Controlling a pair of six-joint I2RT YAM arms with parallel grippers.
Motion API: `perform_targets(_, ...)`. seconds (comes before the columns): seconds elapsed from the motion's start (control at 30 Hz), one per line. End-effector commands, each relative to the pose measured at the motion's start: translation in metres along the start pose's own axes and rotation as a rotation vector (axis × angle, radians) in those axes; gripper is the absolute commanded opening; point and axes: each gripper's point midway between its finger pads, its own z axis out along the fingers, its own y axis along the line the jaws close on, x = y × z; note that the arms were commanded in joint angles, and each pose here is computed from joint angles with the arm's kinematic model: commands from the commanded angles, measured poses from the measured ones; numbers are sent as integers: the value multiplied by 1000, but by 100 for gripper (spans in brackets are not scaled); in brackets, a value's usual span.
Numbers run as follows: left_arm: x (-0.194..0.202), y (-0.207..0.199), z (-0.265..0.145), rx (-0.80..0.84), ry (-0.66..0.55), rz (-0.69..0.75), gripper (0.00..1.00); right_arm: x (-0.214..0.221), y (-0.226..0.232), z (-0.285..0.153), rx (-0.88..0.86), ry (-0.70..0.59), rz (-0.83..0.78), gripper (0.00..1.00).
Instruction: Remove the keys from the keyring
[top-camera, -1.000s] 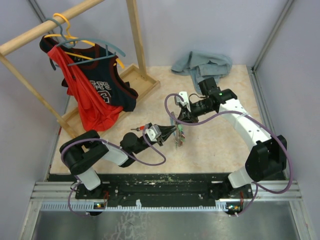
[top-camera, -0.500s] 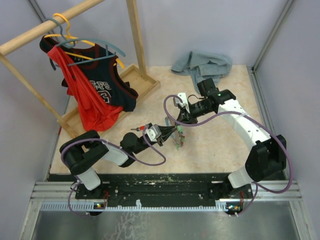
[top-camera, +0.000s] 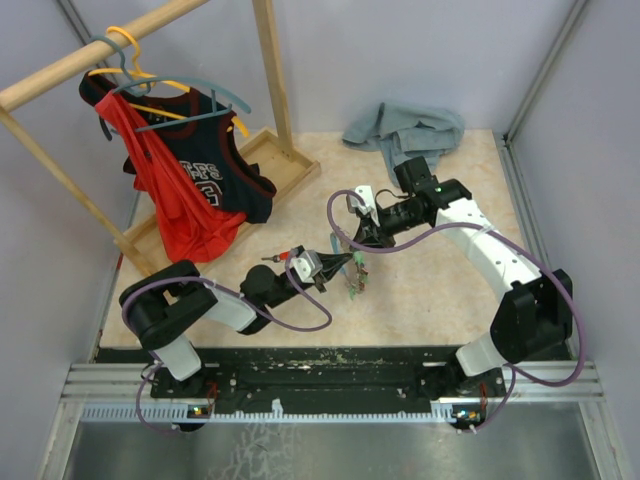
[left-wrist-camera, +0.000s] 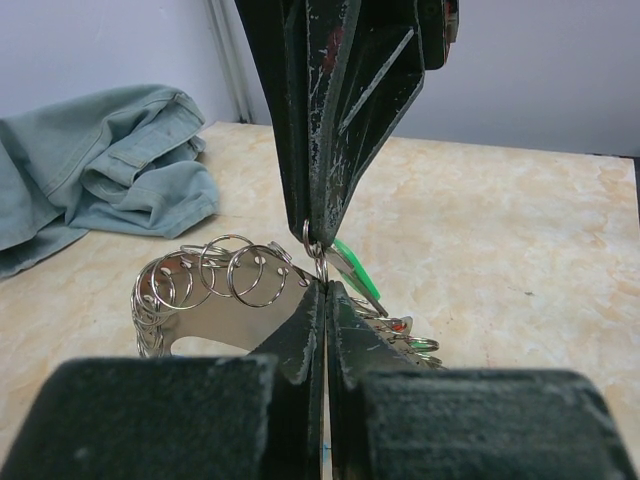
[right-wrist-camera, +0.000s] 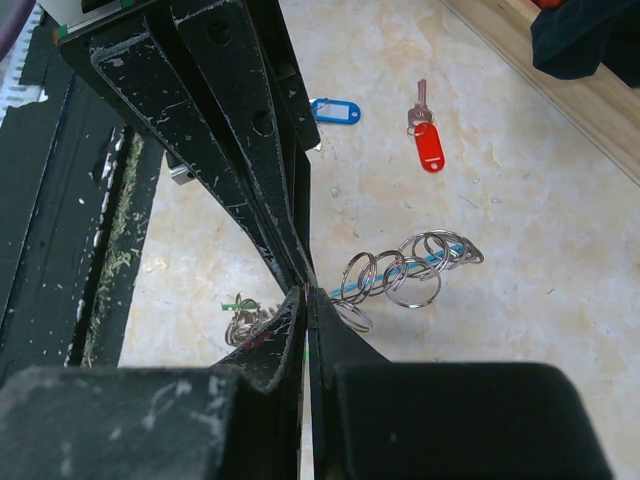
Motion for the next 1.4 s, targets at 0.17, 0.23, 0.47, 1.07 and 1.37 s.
perform_targets(0.17,-77,12,2,-72,-289,-35,0,-14,0,10,-12,-24,-46,0)
perform_targets(0.23,-75,17,2,-96,-280,-50,0,-15,0,13,-15,-20,-45,0)
perform_targets(0.47,-67,37,3,-221,-211,-116,0,-15,-2,23,2,16,-40,0)
perform_targets(1.07,-73,44,-5,-282,-249,-140,0,-5,-20,33,104,87,10,0)
perform_targets(1.37,-72,19,-10,-138,-268,-89,30,-19,-18,16,87,-3,33,0)
